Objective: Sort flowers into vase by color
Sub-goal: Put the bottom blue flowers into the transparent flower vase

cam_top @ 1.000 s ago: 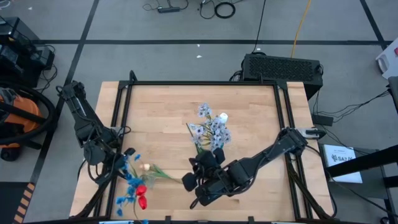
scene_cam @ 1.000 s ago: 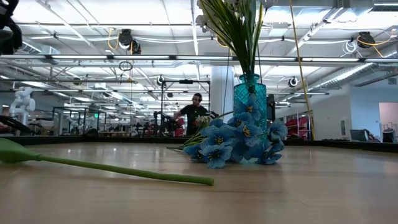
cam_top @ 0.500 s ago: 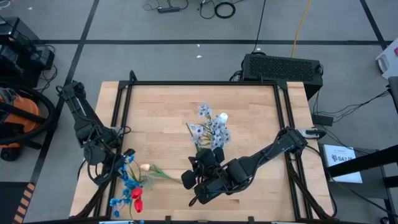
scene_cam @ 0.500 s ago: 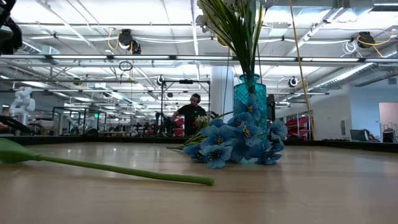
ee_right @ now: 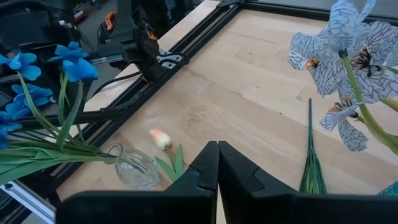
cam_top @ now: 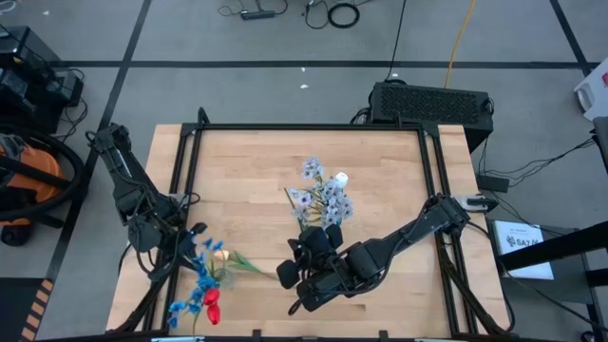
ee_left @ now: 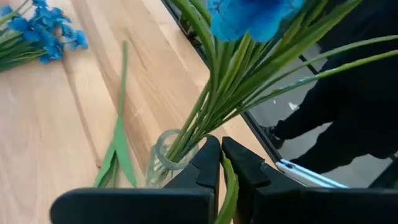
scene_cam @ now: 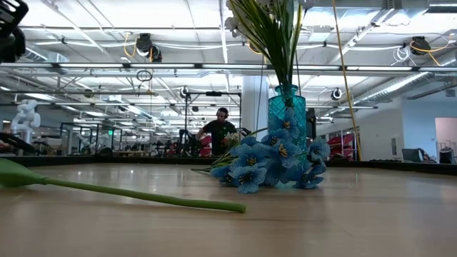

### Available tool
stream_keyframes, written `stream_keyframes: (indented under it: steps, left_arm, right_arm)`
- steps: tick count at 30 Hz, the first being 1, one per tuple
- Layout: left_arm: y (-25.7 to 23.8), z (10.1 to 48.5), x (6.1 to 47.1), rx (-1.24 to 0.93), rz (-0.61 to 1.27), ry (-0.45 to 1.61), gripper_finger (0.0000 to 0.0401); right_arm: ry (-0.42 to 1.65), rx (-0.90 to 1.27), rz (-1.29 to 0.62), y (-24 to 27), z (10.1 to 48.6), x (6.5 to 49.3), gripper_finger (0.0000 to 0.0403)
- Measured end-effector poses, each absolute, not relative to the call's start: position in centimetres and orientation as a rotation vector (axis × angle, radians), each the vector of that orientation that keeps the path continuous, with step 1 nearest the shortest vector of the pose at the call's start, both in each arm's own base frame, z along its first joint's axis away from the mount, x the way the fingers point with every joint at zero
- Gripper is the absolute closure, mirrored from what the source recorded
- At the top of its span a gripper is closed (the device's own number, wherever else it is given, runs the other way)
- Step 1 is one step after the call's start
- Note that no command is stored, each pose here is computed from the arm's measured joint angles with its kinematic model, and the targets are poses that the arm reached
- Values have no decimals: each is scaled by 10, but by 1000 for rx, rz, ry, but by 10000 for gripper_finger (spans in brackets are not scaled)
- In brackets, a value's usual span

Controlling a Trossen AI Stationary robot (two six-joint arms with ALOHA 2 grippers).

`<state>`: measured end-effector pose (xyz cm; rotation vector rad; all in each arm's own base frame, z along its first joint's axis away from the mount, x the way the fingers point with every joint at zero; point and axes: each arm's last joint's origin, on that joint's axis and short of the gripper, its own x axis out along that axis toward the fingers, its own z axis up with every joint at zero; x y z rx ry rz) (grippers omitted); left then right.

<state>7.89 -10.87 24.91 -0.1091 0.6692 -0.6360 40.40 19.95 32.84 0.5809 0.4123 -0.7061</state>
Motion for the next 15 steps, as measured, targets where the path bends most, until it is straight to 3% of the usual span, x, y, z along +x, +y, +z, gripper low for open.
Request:
stream_keyframes:
  steps: [10, 15]
  left_arm:
    - [-108, 249, 80, -98, -611, 654, 380]
    - [-108, 249, 80, -179, -569, 675, 331]
  right_arm:
    - [420, 559, -700, 200, 328, 404, 403]
    - [423, 552, -699, 200, 328, 404, 403]
